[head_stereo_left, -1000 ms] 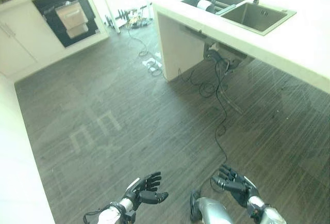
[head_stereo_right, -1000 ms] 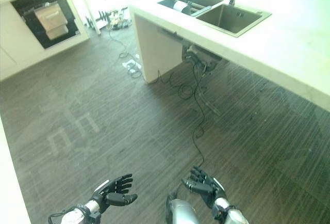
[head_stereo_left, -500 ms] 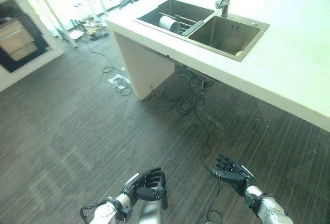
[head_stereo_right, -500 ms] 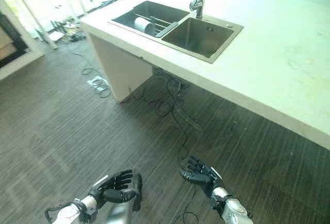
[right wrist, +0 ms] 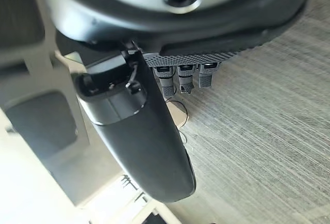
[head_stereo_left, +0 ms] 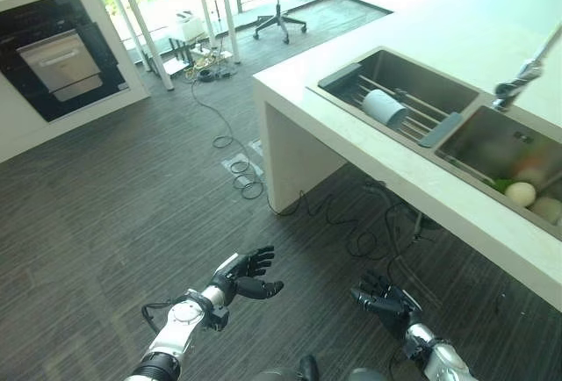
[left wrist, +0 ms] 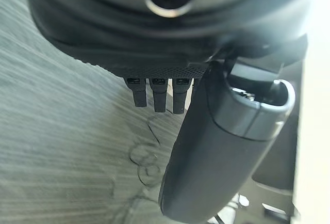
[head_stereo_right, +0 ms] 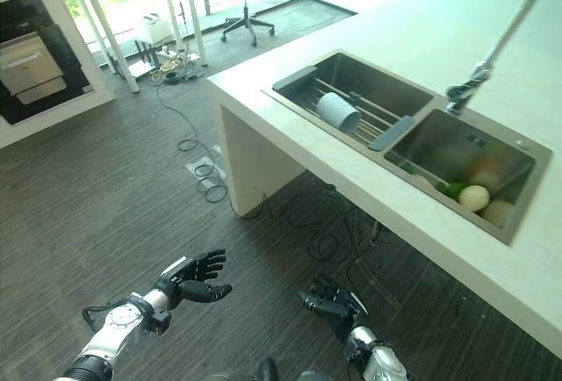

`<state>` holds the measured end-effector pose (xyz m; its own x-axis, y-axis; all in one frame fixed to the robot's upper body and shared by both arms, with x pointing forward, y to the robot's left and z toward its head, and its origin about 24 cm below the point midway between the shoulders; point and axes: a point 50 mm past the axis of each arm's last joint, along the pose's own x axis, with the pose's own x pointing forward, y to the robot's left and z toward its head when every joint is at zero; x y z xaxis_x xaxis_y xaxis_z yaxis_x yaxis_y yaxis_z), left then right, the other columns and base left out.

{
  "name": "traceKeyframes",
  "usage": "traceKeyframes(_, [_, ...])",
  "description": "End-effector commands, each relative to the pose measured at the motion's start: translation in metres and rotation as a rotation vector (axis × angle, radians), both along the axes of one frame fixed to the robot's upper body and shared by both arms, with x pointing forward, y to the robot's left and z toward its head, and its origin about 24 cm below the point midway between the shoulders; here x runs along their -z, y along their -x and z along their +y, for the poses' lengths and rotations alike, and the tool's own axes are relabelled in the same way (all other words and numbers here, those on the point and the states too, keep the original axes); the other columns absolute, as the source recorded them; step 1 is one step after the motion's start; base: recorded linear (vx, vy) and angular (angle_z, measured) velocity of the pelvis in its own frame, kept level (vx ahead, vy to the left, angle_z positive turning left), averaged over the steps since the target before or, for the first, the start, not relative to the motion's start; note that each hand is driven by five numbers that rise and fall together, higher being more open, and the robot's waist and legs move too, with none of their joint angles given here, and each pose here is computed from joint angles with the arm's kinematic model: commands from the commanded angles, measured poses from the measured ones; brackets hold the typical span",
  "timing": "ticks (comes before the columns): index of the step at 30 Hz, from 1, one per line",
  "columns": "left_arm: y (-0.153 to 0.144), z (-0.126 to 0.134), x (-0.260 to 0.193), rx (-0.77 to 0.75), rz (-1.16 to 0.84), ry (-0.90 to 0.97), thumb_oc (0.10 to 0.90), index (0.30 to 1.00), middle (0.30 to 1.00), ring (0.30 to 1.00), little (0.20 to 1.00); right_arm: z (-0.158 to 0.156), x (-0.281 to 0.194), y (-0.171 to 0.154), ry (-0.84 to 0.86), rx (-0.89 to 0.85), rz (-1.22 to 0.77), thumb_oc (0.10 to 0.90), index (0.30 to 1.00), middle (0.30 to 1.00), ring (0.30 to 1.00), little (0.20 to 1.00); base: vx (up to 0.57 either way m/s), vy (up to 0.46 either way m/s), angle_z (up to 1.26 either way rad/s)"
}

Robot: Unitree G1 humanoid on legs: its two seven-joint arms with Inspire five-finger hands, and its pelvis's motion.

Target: Place the dishes in the dishwasher.

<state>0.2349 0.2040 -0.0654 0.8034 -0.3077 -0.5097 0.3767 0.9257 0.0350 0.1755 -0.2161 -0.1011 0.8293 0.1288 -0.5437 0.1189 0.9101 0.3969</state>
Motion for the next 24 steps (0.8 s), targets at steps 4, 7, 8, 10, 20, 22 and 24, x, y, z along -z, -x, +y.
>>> traceKeyframes(4, [-0.005, 0.005, -0.020, 0.022, -0.126, -0.028, 0.800, 0.900, 0.900, 0.900, 0.900, -0.038, -0.007, 0.002, 0.048, 0.106, -0.010, 0.800, 0.900, 0.900, 0.900, 0.900, 0.14, -0.068, 0.92])
traceKeyframes(7, [0.003, -0.001, -0.012, 0.037, -0.120, -0.013, 0.800, 0.900, 0.900, 0.900, 0.900, -0.047, -0.001, 0.011, 0.043, 0.158, 0.016, 0.800, 0.900, 0.900, 0.900, 0.900, 0.20, -0.145, 0.78])
traceKeyframes(8, [0.006, -0.002, -0.010, 0.035, -0.118, -0.003, 0.800, 0.900, 0.900, 0.900, 0.900, -0.047, -0.001, 0.009, 0.052, 0.155, 0.016, 0.800, 0.900, 0.900, 0.900, 0.900, 0.12, -0.090, 0.39])
traceKeyframes(10, [0.010, -0.005, -0.007, 0.032, -0.103, 0.017, 0.800, 0.900, 0.900, 0.900, 0.900, -0.048, -0.001, 0.002, 0.057, 0.163, 0.032, 0.800, 0.900, 0.900, 0.900, 0.900, 0.22, -0.212, -0.28])
traceKeyframes(20, [0.003, -0.017, -0.011, 0.036, -0.126, 0.075, 0.800, 0.900, 0.900, 0.900, 0.900, -0.067, -0.004, 0.002, 0.164, 0.144, 0.059, 0.800, 0.900, 0.900, 0.900, 0.900, 0.17, -0.108, -0.57])
traceKeyframes(22, [0.006, -0.012, -0.012, 0.046, -0.131, 0.076, 0.800, 0.900, 0.900, 0.900, 0.900, -0.070, -0.002, 0.003, 0.163, 0.132, 0.070, 0.800, 0.900, 0.900, 0.900, 0.900, 0.06, 0.140, -0.96])
traceKeyframes(24, [0.012, -0.008, -0.010, 0.033, -0.130, 0.081, 0.800, 0.900, 0.900, 0.900, 0.900, -0.069, -0.003, 0.000, 0.168, 0.102, 0.069, 0.800, 0.900, 0.900, 0.900, 0.900, 0.07, 0.184, -1.40])
